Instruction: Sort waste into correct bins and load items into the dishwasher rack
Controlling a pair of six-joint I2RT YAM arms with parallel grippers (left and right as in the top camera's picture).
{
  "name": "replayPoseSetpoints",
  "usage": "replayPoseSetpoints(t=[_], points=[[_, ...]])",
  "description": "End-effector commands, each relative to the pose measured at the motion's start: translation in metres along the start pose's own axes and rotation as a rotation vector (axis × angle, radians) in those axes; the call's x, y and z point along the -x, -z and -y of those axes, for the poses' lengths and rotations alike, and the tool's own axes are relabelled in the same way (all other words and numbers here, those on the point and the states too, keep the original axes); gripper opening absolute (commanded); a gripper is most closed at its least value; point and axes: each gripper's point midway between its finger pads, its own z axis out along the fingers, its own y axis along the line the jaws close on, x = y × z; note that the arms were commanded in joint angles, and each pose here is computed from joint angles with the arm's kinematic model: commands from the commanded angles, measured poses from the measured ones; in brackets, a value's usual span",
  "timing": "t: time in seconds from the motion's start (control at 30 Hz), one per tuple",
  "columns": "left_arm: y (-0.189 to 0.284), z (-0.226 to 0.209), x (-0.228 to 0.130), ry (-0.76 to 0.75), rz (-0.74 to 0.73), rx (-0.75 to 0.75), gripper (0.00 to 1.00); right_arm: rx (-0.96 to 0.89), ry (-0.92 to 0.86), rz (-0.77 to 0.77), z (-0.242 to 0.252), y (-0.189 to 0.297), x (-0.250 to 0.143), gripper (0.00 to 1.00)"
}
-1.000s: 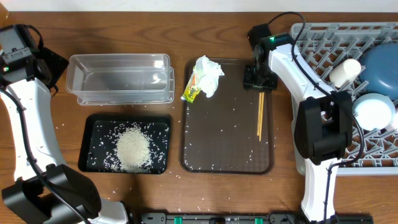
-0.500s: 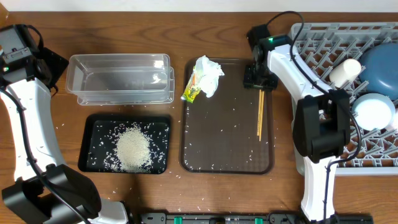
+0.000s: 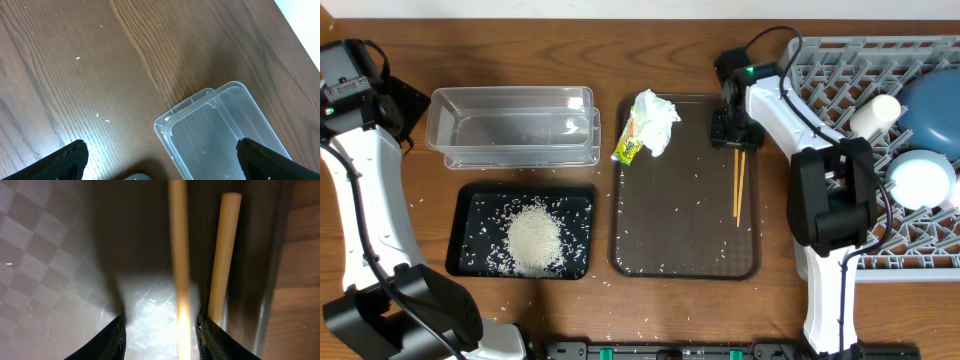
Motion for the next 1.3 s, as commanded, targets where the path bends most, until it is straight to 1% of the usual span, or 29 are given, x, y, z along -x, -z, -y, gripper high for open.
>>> replayPoseSetpoints(t=[0.0, 0.1, 0.17, 0.23, 0.27, 0.3, 0.43, 0.57, 0.63, 0.77, 0.93, 1.03, 1.17, 1.27], points=[[0.005, -0.001, 0.002, 0.007, 0.011, -0.001, 0.98, -0.022, -0.014, -0.019, 0.004, -0.010, -0.007, 0.44], [0.005, -0.001, 0.002, 0.007, 0.011, -0.001, 0.98, -0.020, -0.011, -0.023, 0.004, -0.016, -0.010, 0.43], [0.005, -0.001, 0.002, 0.007, 0.011, -0.001, 0.98, -0.013, -0.012, -0.025, 0.003, -0.018, -0.011, 0.39], [0.005, -0.001, 0.002, 0.007, 0.011, -0.001, 0.98, 0.002, -0.013, -0.027, 0.001, -0.018, -0.012, 0.25], [0.005, -0.001, 0.002, 0.007, 0.011, -0.001, 0.98, 0.016, -0.013, -0.031, -0.002, -0.018, -0.012, 0.11], [0.005, -0.001, 0.002, 0.007, 0.011, -0.001, 0.98, 0.031, -0.013, -0.033, -0.005, -0.018, -0.012, 0.02], [0.005, -0.001, 0.002, 0.007, 0.011, -0.001, 0.98, 0.081, -0.013, -0.033, -0.015, -0.010, -0.008, 0.01], [0.005, -0.001, 0.002, 0.007, 0.011, -0.001, 0.98, 0.112, -0.009, -0.002, -0.018, 0.013, 0.007, 0.01], [0.005, -0.001, 0.002, 0.007, 0.011, -0.001, 0.98, 0.130, 0.018, 0.031, -0.018, 0.034, 0.019, 0.01], [0.005, -0.001, 0.002, 0.007, 0.011, -0.001, 0.98, 0.161, 0.097, 0.138, -0.008, 0.092, 0.047, 0.01], [0.005, -0.001, 0.002, 0.007, 0.011, -0.001, 0.98, 0.170, 0.152, 0.288, 0.027, 0.162, 0.075, 0.01], [0.005, -0.001, 0.002, 0.007, 0.011, -0.001, 0.98, 0.153, 0.198, 0.370, 0.058, 0.190, 0.089, 0.01], [0.005, -0.001, 0.002, 0.007, 0.011, -0.001, 0.98, 0.116, 0.229, 0.408, 0.097, 0.202, 0.096, 0.01], [0.005, -0.001, 0.002, 0.007, 0.011, -0.001, 0.98, 0.101, 0.199, 0.406, 0.120, 0.201, 0.100, 0.01]])
